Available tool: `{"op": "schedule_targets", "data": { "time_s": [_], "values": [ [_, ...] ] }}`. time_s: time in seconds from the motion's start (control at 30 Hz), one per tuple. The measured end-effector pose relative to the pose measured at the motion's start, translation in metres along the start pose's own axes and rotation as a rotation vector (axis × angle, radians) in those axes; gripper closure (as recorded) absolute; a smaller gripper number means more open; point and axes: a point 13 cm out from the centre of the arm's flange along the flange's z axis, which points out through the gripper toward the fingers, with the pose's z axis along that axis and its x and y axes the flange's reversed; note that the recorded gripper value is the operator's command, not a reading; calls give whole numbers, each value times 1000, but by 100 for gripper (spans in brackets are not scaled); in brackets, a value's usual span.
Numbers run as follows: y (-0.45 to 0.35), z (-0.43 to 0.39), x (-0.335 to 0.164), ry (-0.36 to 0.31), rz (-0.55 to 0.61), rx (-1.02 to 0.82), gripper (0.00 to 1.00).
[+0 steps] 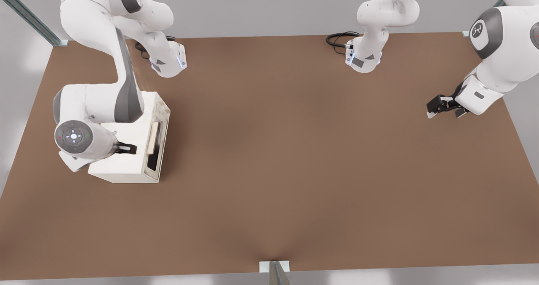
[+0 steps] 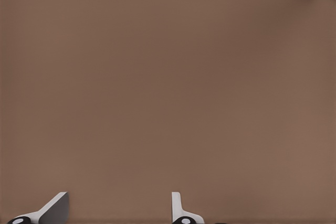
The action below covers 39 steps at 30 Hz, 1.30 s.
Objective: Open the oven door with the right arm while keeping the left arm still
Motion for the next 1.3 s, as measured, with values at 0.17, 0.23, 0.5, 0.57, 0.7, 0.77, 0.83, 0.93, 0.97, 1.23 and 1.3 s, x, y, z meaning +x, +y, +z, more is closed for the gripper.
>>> {"op": "schedule_targets", "data": {
  "time_s": [0.17,0.23,0.5,0.57,0.7,0.77,0.83,0.93,0.97,1.23,1.3],
  "values": [
    [-27,-6,11,87,25,-227,0],
    [-21,-7,15,101,1,-243,0],
    [51,-4,41,121,-149,-125,0],
    [116,29,66,134,-243,42,0],
    [157,104,72,74,-273,322,62],
    [154,110,60,17,-230,372,99],
    [150,110,50,-34,-184,401,100],
    [150,115,49,-74,-136,435,100],
    [151,120,54,-77,-128,448,100],
    [138,152,86,-79,-23,505,100],
    [134,157,87,-83,4,516,100]
  ]
}}
